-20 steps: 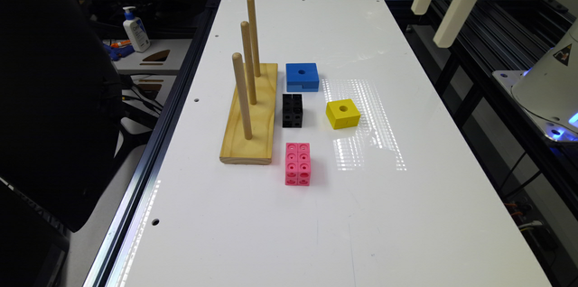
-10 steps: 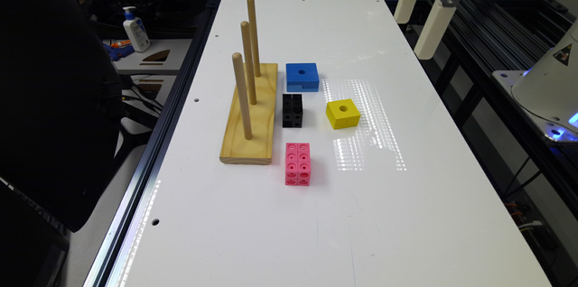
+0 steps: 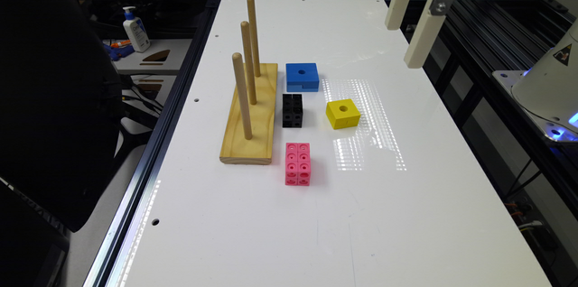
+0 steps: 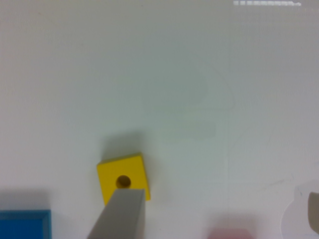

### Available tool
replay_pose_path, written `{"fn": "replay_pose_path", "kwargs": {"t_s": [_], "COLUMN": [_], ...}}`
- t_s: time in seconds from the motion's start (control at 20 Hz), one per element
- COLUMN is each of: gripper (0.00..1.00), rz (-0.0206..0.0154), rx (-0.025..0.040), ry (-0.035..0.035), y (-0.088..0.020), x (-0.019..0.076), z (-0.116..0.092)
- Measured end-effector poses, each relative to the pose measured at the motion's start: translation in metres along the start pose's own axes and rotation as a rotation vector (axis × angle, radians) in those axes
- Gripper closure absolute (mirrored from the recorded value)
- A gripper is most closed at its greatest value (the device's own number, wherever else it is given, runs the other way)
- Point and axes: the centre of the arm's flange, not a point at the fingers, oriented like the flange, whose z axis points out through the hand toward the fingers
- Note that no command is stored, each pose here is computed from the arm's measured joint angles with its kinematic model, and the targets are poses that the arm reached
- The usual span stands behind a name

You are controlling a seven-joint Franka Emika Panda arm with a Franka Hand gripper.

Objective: Pick up pink block.

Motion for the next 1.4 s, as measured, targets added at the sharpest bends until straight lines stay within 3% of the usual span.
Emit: {"fn": "replay_pose_path", "kwargs": {"t_s": [0.15, 0.35, 0.8, 1.05, 1.4], "gripper": [0.0, 0.0, 0.0, 0.0, 0.0], "rz": [-0.0016, -0.0008, -0.0006, 0.0011, 0.0046], "rx": [0.0024, 0.0074, 0.0205, 0.0213, 0.0231], "ry": [-0.002, -0.0063, -0.0271, -0.0337, -0.0316], "y": [-0.008, -0.022, -0.057, -0.064, -0.063], "x": [0.0009, 0.0021, 0.0144, 0.0191, 0.0215], "z": [0.0, 0.0, 0.004, 0.007, 0.006]}}
